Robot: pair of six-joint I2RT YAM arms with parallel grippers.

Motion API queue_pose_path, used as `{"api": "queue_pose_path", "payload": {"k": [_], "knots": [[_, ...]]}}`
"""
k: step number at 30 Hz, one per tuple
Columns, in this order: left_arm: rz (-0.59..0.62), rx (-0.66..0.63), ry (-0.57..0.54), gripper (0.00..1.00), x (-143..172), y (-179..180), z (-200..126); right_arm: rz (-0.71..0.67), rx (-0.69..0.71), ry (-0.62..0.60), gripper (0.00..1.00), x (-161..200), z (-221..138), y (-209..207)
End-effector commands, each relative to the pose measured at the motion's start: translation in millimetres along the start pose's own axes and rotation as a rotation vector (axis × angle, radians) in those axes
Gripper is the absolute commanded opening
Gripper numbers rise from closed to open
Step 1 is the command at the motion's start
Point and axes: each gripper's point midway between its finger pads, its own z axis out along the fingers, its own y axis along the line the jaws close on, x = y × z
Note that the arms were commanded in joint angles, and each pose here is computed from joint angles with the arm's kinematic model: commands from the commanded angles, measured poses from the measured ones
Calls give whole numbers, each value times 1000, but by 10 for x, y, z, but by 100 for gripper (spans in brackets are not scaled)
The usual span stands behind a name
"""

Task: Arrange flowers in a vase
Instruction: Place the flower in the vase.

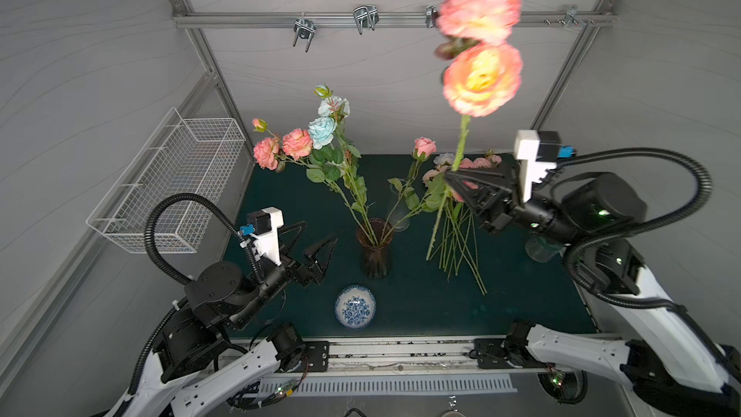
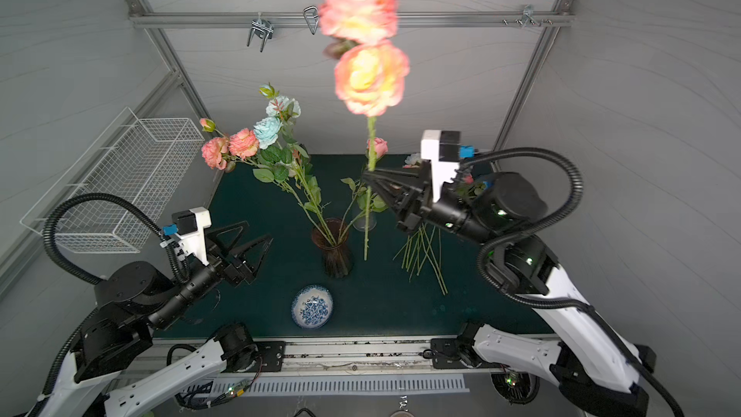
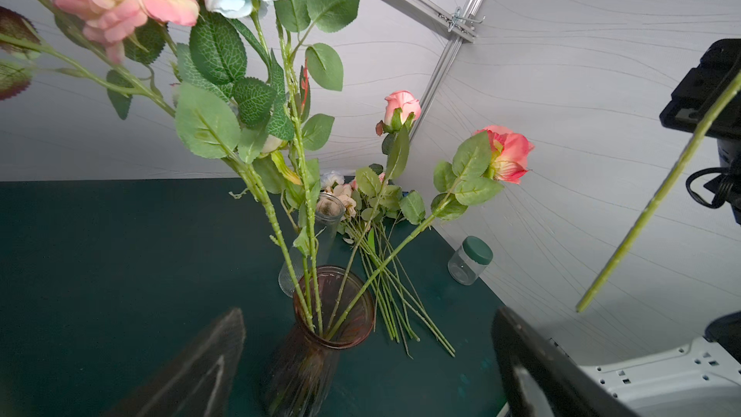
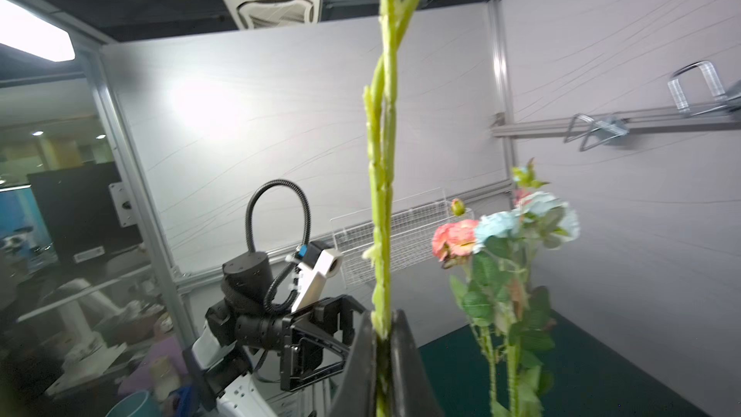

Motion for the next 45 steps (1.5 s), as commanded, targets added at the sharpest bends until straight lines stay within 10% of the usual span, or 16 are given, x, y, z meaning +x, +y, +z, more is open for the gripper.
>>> {"api": "queue_pose_path", "payload": {"k": [1,18,40,45], "knots": [[-11,-5,-70,98,-212,15,-161,-210,71,-3,0,247,456,11],[-8,3,-48,97,-138,26,-197,-411,282,-54,0,1239,1113,-669],[84,27,19,88,-152,-235,390,-345,403,46,0,1968,477,-942],[92,18,44,89,-113,-254,511,-297,403,85,38,2127,368,-893]]}}
